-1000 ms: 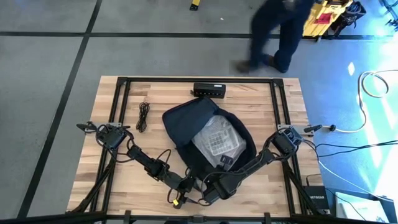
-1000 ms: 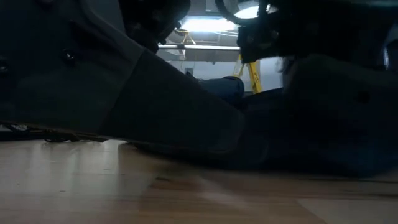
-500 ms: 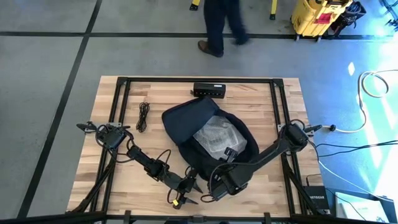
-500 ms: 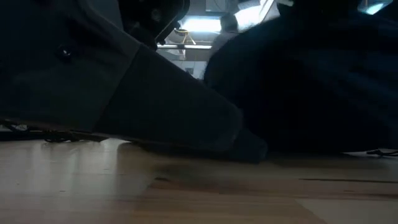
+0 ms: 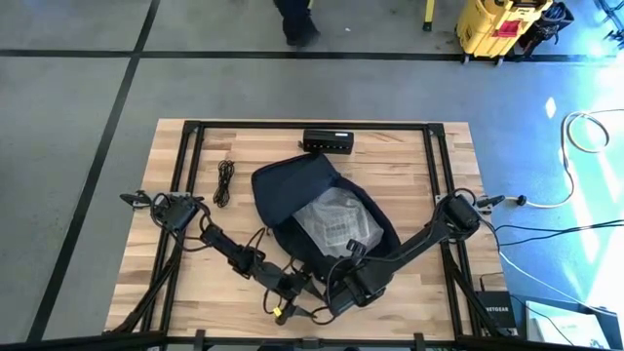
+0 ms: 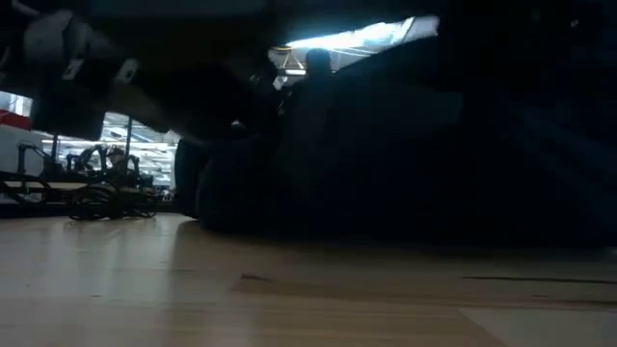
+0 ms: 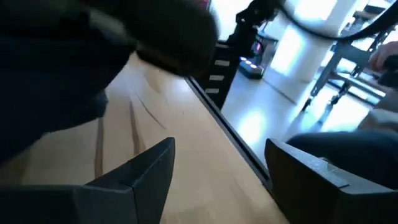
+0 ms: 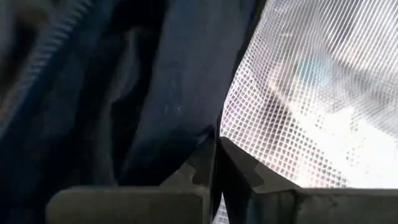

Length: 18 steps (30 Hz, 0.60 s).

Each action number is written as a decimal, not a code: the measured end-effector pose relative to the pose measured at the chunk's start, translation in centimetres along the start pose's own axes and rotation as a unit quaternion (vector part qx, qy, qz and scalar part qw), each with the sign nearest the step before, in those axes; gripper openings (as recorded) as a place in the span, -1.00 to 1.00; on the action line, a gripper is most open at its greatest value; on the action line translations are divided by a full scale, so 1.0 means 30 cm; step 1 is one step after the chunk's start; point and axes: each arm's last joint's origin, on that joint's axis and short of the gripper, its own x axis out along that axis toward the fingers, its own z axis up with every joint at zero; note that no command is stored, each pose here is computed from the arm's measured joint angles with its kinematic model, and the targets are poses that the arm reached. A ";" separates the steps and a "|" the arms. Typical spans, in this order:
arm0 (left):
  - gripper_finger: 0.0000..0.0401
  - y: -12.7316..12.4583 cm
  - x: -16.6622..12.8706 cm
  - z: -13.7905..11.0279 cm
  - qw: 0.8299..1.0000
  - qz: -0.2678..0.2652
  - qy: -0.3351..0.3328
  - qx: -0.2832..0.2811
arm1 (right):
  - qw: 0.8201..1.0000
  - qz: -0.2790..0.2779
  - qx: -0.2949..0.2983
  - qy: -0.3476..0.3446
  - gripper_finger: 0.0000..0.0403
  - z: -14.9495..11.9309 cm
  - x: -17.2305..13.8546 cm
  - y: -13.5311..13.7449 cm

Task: Unpack backpack
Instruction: Remove the transparent zip bag from the black backpack

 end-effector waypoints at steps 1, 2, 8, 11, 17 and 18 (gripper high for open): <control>0.18 -0.003 0.000 0.002 1.000 -0.009 -0.001 -0.005 | 1.000 0.000 0.001 0.010 -1.00 -0.009 0.009 -0.004; 0.18 -0.008 0.000 0.003 1.000 -0.022 -0.001 -0.012 | 1.000 -0.001 0.002 0.018 -1.00 -0.017 0.017 -0.007; 0.18 -0.069 -0.005 0.008 0.995 -0.096 -0.011 -0.035 | 0.999 -0.002 -0.002 0.043 -1.00 -0.044 0.045 -0.018; 0.18 -0.084 -0.007 0.014 0.994 -0.107 -0.025 -0.025 | 0.999 -0.003 -0.005 0.054 -1.00 -0.056 0.058 -0.023; 0.18 -0.098 -0.018 0.068 0.981 -0.164 -0.092 -0.037 | 0.996 -0.004 -0.008 0.086 -1.00 -0.084 0.081 -0.037; 0.18 -0.099 -0.019 0.070 0.981 -0.167 -0.096 -0.036 | 0.996 -0.003 -0.008 0.085 -1.00 -0.084 0.081 -0.037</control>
